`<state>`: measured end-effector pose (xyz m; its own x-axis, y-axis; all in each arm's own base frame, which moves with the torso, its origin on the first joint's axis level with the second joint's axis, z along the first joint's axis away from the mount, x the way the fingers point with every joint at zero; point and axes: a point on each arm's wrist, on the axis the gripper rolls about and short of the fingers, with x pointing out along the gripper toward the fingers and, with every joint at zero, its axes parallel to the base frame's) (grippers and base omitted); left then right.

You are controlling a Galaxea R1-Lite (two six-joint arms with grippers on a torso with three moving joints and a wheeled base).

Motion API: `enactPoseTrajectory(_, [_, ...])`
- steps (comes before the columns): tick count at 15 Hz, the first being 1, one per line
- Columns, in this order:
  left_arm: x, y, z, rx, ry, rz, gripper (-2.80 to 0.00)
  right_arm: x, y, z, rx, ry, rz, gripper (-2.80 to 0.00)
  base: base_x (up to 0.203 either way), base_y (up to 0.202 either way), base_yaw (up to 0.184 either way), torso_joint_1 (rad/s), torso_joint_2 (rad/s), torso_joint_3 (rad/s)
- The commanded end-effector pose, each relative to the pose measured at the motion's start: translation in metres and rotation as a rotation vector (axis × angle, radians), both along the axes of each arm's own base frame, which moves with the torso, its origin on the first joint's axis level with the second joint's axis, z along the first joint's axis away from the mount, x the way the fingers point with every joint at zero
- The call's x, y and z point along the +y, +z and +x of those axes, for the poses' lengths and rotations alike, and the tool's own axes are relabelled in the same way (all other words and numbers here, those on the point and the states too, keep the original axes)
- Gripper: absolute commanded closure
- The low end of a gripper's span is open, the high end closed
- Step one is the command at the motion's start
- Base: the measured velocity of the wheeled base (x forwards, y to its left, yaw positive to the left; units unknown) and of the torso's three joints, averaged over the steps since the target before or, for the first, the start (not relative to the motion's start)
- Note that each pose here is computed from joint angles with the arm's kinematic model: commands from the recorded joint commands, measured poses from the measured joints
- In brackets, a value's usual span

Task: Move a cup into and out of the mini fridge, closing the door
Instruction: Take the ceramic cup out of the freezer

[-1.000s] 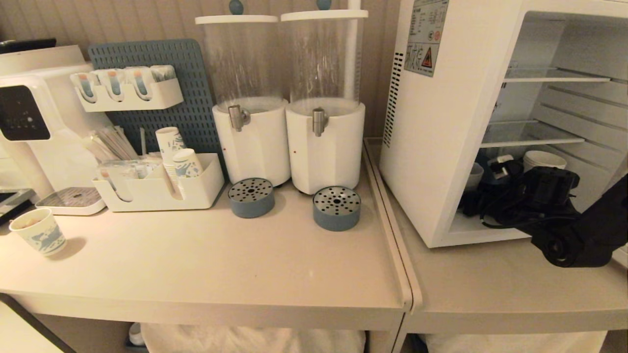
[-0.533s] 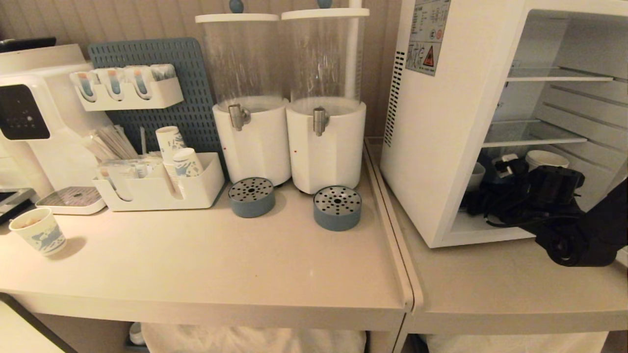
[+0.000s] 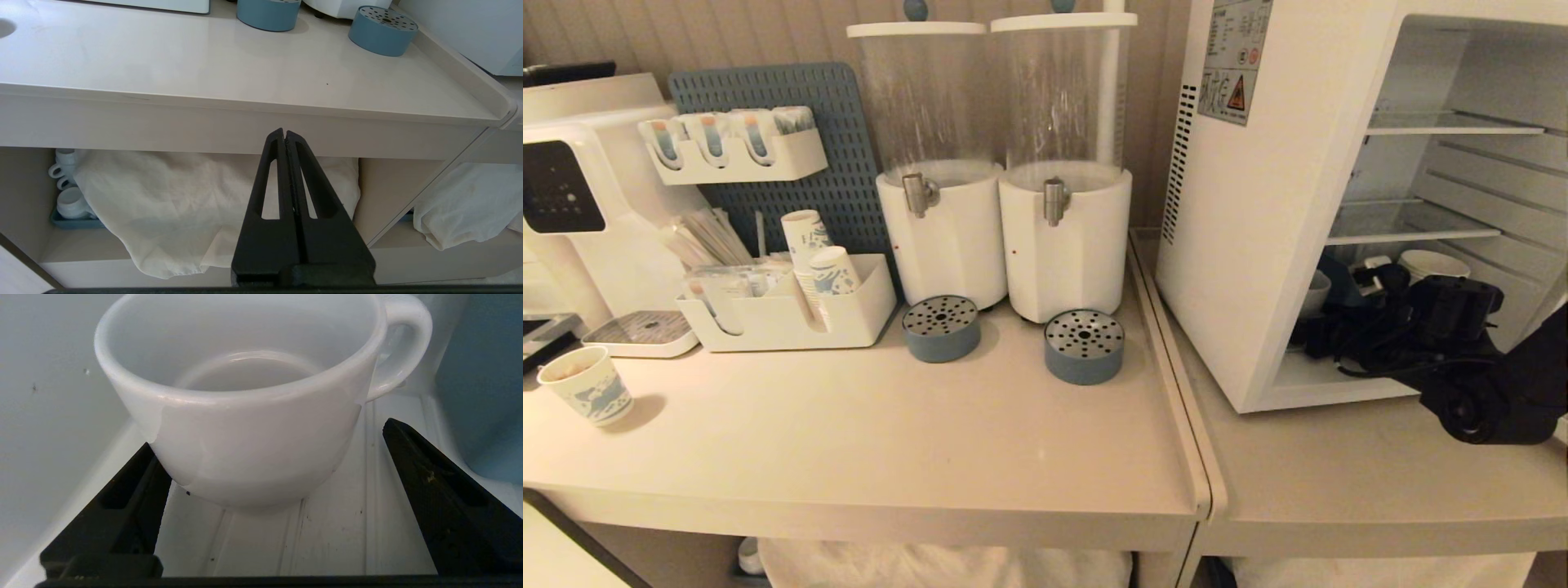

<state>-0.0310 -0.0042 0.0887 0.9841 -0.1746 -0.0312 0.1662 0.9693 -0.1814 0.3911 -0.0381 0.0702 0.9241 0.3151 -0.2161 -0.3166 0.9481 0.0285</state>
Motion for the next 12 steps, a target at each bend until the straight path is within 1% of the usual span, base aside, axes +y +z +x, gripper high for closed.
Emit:
enactPoseTrajectory(1, [0.0,-0.0001,0.0,0.001,-0.001,-0.001,0.0,0.0006,0.0072,-0.0001,-0.026,0.005,-0.003,-2.8,0.0,0.0,0.0,0.0,0.0,0.0])
enactPoseTrajectory(6, [0.0,-0.0001,0.0,0.001,-0.001,-0.001,0.0,0.0015,0.014,-0.0011,-0.037,0.006,-0.001,-2.8,0.0,0.0,0.0,0.0,0.0,0.0])
enactPoseTrajectory(12, [-0.0001,-0.0001,0.0,0.001,-0.002,-0.001,0.0,0.0028,0.0155,-0.0011,-0.04,0.01,-0.001,-2.8,0.0,0.0,0.0,0.0,0.0,0.0])
